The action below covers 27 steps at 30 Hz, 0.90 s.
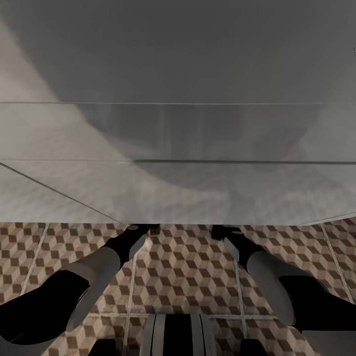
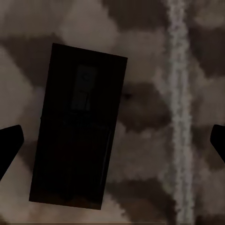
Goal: Take the four mousetraps from the cabinet in the bathroom and place them on the bathroom floor. Make sure all four end up on the same floor surface, and ensure that at least two of them are either under or directly next to the same bathroom sink.
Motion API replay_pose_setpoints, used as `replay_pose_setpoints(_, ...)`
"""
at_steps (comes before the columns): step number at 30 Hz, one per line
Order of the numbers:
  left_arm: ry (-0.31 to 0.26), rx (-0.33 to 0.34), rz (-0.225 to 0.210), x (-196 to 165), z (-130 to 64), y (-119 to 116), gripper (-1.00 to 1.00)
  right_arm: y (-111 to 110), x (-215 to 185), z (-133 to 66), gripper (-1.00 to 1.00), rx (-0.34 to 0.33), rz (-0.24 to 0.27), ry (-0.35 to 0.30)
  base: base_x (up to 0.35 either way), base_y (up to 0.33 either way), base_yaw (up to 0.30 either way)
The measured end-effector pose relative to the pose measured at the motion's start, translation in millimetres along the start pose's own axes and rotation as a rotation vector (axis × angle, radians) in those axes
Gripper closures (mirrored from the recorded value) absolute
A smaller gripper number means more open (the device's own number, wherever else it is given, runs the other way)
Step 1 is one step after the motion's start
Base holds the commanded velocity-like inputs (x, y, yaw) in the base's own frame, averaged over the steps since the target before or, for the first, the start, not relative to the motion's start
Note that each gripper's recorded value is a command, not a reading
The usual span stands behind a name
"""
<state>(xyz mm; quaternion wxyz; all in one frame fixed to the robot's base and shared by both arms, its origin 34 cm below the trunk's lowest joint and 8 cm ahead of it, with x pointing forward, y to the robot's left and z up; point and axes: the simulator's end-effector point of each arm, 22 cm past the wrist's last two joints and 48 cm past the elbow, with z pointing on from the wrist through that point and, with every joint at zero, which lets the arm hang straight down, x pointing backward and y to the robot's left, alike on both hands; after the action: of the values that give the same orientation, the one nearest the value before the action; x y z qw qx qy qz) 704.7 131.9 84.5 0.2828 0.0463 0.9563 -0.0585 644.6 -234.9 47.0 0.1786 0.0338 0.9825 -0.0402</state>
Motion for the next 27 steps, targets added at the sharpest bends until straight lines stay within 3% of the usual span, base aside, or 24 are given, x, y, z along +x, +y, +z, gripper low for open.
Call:
replay_pose_setpoints(8,-0.012,-0.011,-0.01,-10.0,0.4,0.5,-1.0,1.4,-1.4,0.1,-1.0,-0.002,0.0,-0.007,-0.206,0.0,0.0)
replay_pose_setpoints(27,0.002,-0.019,-0.018,-9.9,0.6,3.1,-1.0,3.6,-6.0,-0.2,-1.0,-0.005,-0.005,-0.028,-0.324,0.0,0.0)
